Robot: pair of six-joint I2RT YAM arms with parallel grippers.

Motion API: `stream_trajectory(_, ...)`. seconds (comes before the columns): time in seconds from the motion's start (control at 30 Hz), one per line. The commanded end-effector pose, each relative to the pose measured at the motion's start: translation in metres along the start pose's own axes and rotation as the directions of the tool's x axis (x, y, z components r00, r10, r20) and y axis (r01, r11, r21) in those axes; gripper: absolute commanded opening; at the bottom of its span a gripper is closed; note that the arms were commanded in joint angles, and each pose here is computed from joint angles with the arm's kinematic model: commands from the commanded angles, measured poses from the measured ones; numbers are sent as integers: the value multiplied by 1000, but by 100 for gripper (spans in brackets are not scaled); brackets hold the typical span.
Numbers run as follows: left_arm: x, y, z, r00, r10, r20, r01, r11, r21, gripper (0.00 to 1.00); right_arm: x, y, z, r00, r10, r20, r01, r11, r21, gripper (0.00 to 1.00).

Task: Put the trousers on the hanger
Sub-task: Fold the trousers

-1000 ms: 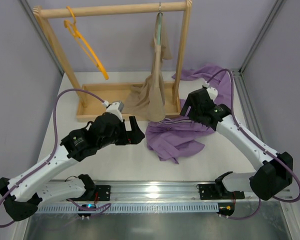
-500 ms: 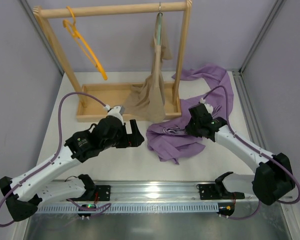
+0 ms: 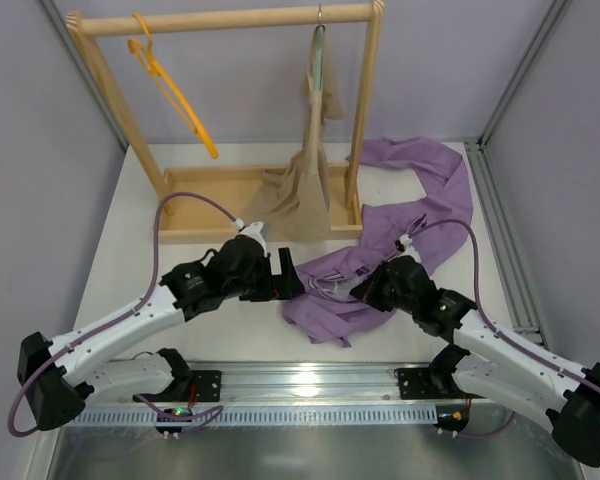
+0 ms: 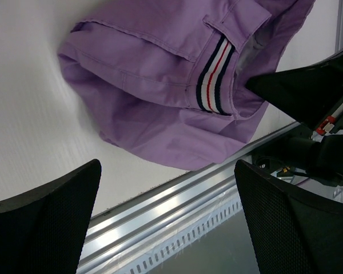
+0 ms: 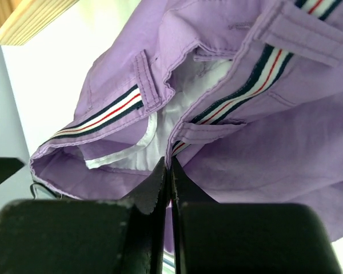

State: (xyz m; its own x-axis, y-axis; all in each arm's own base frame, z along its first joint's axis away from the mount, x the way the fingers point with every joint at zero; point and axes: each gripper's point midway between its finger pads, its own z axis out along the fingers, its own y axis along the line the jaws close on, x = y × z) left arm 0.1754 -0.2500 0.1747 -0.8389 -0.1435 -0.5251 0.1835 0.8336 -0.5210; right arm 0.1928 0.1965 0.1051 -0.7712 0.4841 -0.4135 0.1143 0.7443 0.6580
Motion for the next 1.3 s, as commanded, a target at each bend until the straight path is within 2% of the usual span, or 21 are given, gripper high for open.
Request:
stream_trajectory(0.0,-6,-30,3,1000,-16,2,15,991,135,99,-10,43,-4,998,46,46,-38,988,-150,4)
stream_trajectory(0.23,-4,-28,22,1000,-20,-18,22,995,101,99,9,63,7,999,-42,1,42,987,-156,4)
stream_trajectory(0.33,2,-20,32,999,-23,-45,26,998,61,96,16,68,9,997,-71,-17,68,985,-156,4)
stream_trajectory(0.6,11,23,57,998,-18,-58,8,987,-163,85,14,61,5,995,-96,1,95,987,-133,8)
stream_trajectory(0.63,12,24,59,998,-18,-64,7,985,-170,82,15,62,4,995,-96,-2,94,986,-140,9)
stream_trajectory(0.7,12,22,62,998,-13,-69,1,987,-163,62,17,62,5,995,-100,-8,98,983,-152,11)
stream_trajectory(0.73,13,22,63,997,-12,-72,0,987,-162,41,17,64,4,995,-100,-7,97,982,-159,14)
stream_trajectory(0.77,13,21,63,997,-9,-74,-2,988,-153,33,17,63,4,995,-103,-11,100,984,-149,18)
stream_trajectory(0.8,13,18,63,998,-12,-69,2,991,-137,27,14,63,4,995,-100,1,99,985,-140,30)
stream_trajectory(0.83,14,19,62,998,-14,-65,5,992,-128,17,12,63,4,995,-95,6,95,987,-132,37)
stream_trajectory(0.9,12,16,58,998,-18,-52,12,994,-109,7,1,57,1,995,-88,44,91,994,-68,53)
stream_trajectory(0.93,11,17,55,999,-18,-44,13,994,-104,0,-2,45,-2,995,-83,56,83,997,-4,57)
stream_trajectory(0.97,12,17,54,999,-19,-41,15,994,-104,0,-8,41,-5,994,-75,80,73,997,28,62)
stream_trajectory(1.0,12,19,52,999,-17,-40,13,994,-109,0,-25,38,-9,986,-65,154,54,996,71,68)
stream_trajectory(1.03,10,18,50,999,-19,-35,15,994,-106,0,-31,24,-12,983,-50,177,27,991,131,69)
stream_trajectory(1.1,10,17,49,999,-18,-35,14,995,-102,0,-56,8,-18,962,-10,273,-50,977,209,71)
stream_trajectory(1.27,8,13,43,999,-33,-27,30,996,-82,0,-97,-37,-28,928,33,371,-173,921,349,71)
